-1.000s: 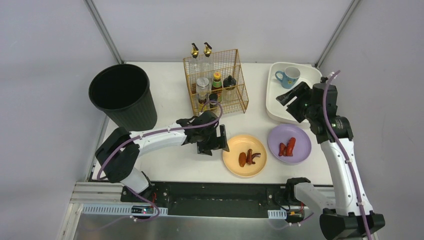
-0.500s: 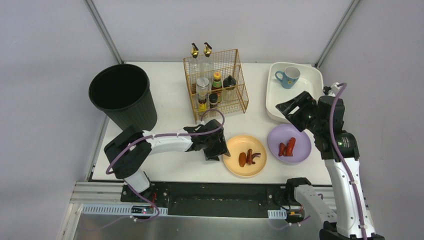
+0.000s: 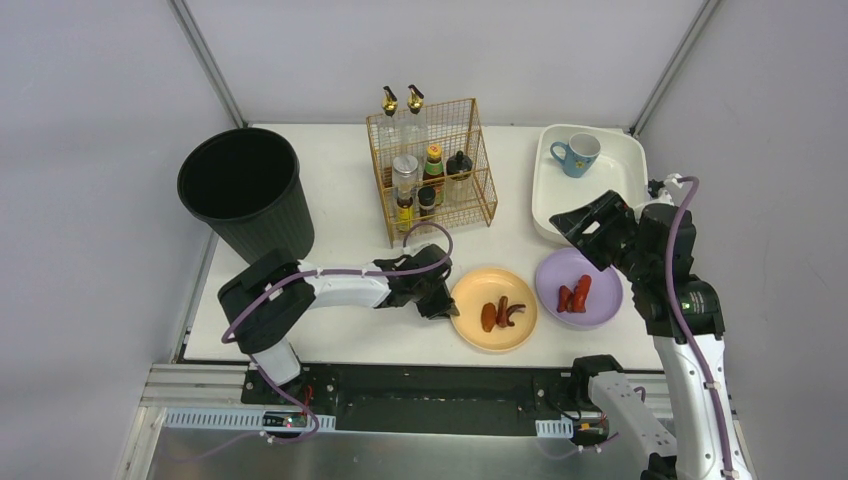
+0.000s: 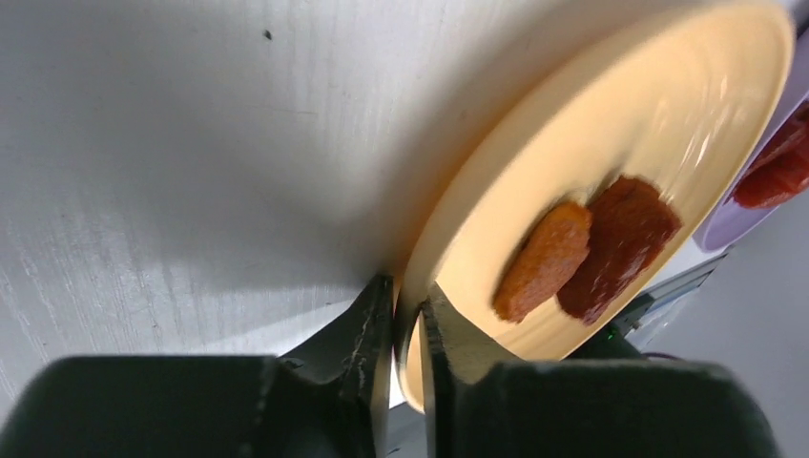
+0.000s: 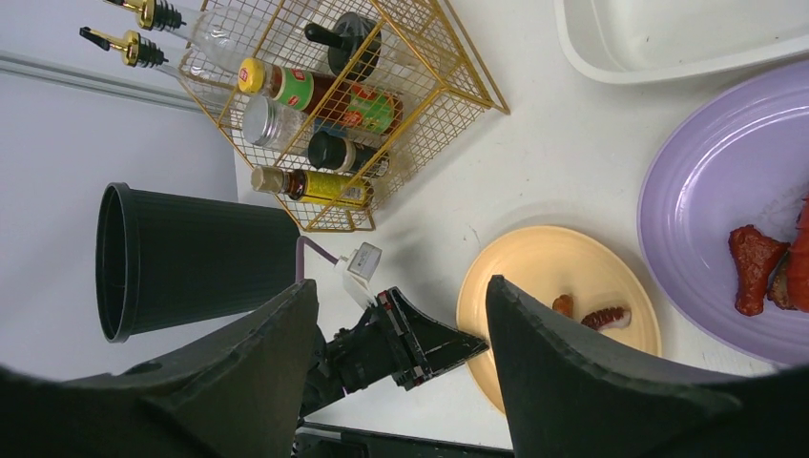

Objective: Clear the kitchen counter

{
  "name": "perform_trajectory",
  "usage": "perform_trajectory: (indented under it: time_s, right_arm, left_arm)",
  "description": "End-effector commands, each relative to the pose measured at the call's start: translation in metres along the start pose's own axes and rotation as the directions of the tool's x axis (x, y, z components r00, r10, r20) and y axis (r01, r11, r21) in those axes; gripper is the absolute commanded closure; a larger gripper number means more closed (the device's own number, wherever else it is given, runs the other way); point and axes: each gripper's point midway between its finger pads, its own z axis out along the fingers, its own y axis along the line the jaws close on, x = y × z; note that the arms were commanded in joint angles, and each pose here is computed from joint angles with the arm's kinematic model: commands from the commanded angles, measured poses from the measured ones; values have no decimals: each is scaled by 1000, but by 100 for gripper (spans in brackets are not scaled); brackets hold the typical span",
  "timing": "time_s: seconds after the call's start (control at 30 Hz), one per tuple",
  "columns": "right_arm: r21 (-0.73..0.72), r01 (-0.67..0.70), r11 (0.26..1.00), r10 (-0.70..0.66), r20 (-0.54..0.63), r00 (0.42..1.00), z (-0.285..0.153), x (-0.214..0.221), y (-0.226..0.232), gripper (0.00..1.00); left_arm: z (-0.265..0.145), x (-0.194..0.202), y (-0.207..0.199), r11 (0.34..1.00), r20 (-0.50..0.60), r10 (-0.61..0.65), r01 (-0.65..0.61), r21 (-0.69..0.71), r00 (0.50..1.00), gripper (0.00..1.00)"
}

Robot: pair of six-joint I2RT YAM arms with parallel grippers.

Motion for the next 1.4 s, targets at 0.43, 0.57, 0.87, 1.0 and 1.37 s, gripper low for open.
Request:
perform_trajectory:
  time_s: [0.43, 0.57, 0.87, 1.0, 1.37]
  right_arm:
    - [-16, 7, 1000, -7, 17, 1000, -6, -8, 10, 32]
    - [-15, 12, 1000, -12, 26, 1000, -6, -11, 12, 32]
    - [-18, 9, 1000, -8, 34, 999, -5, -16, 15, 32]
    - [-19, 10, 1000, -9, 39, 999, -6, -17, 17, 32]
    - [-44, -22, 999, 23, 19, 1000, 1, -11, 18, 32]
  left_arm:
    - [-58, -13, -16, 993, 94, 110, -114, 36, 989, 100]
    - [-88, -15, -34, 987, 98, 140, -146, 63, 985, 100]
    - [-155, -29, -69, 976, 122, 151, -168, 140, 981, 100]
    - [-186, -58, -66, 980, 152, 112, -134, 146, 982, 100]
    - [-276, -159, -53, 990, 314, 13, -57, 131, 949, 100]
